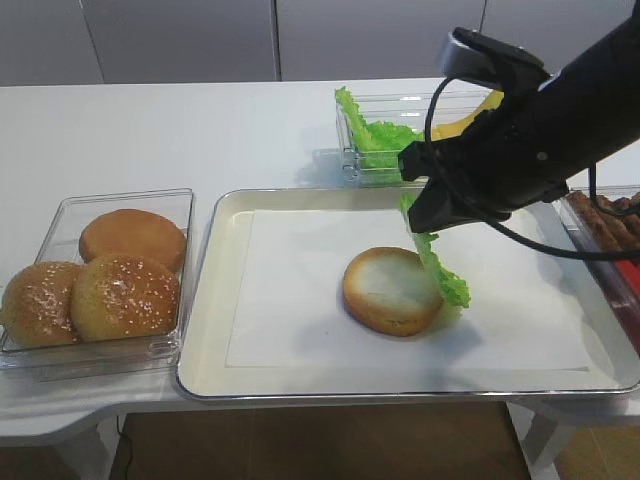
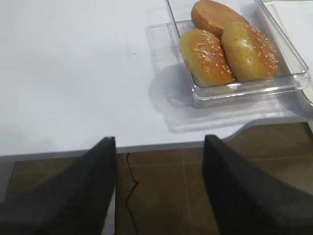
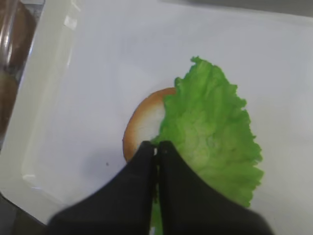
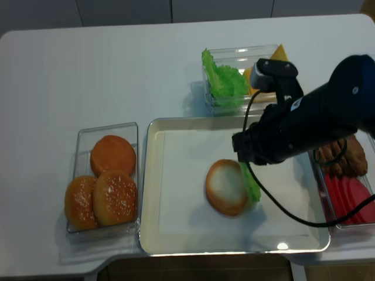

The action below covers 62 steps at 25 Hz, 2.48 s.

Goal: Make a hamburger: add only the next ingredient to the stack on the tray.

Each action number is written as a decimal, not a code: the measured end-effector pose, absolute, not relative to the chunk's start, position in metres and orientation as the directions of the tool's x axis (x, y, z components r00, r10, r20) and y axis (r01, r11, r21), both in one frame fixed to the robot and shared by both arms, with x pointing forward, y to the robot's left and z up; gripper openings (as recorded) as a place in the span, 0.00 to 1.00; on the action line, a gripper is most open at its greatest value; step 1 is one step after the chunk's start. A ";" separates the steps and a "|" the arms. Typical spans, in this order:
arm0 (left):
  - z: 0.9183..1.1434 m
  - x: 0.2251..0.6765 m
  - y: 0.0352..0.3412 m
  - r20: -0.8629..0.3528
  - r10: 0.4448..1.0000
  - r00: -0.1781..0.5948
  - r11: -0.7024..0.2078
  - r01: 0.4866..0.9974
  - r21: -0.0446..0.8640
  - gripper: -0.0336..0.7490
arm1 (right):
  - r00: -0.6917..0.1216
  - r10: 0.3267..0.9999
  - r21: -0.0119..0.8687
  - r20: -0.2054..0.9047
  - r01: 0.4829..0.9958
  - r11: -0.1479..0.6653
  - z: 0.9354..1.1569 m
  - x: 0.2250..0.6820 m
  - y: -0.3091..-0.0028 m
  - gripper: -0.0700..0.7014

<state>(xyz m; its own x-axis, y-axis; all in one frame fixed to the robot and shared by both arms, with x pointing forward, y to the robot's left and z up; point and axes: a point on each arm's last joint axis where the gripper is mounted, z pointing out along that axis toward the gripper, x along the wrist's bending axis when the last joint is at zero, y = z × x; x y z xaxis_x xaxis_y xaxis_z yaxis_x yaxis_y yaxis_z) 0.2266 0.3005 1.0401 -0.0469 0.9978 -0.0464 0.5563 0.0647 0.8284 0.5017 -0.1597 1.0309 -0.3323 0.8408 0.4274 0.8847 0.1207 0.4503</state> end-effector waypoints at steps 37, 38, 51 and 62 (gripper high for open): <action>1.040 0.227 0.301 -0.046 0.998 -0.047 0.065 0.556 0.828 0.58 | -0.385 0.900 0.386 0.204 0.877 0.288 1.045 0.502 -0.173 0.72; 1.040 0.227 0.301 -0.046 0.998 -0.047 0.065 0.556 0.828 0.58 | -0.385 0.907 0.380 0.173 0.875 0.299 1.048 0.501 -0.176 0.70; 1.040 0.227 0.301 -0.046 0.998 -0.047 0.065 0.556 0.828 0.58 | -0.257 0.963 0.370 0.083 0.905 0.210 1.074 0.494 -0.229 0.63; 1.040 0.227 0.300 -0.048 0.998 -0.046 0.065 0.556 0.828 0.58 | -0.139 0.984 0.465 0.113 0.882 0.071 1.114 0.457 -0.270 0.63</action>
